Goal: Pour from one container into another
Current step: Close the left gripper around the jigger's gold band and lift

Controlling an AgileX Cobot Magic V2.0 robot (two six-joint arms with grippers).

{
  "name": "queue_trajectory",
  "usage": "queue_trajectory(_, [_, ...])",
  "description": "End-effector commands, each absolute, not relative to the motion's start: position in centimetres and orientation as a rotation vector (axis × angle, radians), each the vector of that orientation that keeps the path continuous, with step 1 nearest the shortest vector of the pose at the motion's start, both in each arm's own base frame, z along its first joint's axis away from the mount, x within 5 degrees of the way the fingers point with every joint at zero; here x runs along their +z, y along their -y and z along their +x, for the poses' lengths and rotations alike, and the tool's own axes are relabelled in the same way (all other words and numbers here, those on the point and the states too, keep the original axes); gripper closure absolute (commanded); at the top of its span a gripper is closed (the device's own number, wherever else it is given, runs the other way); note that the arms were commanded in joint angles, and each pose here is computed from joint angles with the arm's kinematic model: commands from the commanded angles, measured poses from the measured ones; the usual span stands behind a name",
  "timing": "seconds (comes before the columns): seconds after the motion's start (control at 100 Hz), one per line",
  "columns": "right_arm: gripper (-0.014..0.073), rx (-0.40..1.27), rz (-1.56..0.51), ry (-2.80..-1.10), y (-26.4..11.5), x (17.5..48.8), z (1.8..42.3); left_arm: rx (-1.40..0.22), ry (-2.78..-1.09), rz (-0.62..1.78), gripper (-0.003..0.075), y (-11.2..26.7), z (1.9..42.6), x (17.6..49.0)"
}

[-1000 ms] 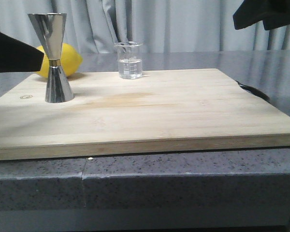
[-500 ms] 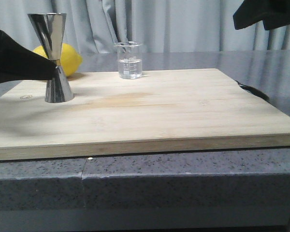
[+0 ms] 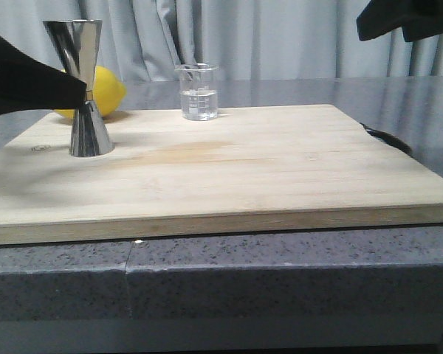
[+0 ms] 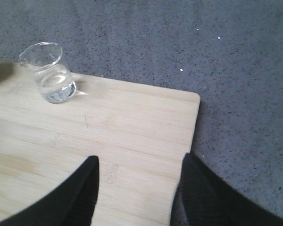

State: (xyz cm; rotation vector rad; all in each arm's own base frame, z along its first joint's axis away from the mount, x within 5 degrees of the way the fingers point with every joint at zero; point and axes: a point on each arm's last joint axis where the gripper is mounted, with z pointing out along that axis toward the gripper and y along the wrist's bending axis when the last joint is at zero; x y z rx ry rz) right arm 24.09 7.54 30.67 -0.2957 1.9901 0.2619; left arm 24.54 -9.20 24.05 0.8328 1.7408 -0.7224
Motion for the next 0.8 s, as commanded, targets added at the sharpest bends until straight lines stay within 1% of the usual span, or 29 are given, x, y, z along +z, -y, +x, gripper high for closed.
queue_trajectory(0.0, [0.0246, 0.238, -0.273, -1.874, -7.4, 32.8, 24.3, -0.789, -1.636, 0.785, 0.0352, 9.5, 25.3, 25.9])
queue_trajectory(0.23, [0.0246, 0.240, -0.276, -1.879, -7.4, 32.8, 24.3, -0.810, -1.592, 0.801, 0.0351, 9.8, 26.5, 26.6])
queue_trajectory(0.43, [0.0246, 0.238, -0.273, -1.874, -7.4, 32.8, 24.3, -0.815, -1.609, 0.807, 0.0352, 9.9, 27.1, 25.8])
queue_trajectory(0.61, [0.0246, 0.237, -0.273, -1.872, -7.4, 32.8, 24.3, -0.863, -1.625, 0.807, 0.0352, 10.1, 27.5, 24.7])
queue_trajectory(0.79, [0.0246, 0.237, -0.273, -1.872, -7.4, 32.8, 24.3, -0.875, -1.638, 0.804, 0.0354, 10.1, 27.7, 24.2])
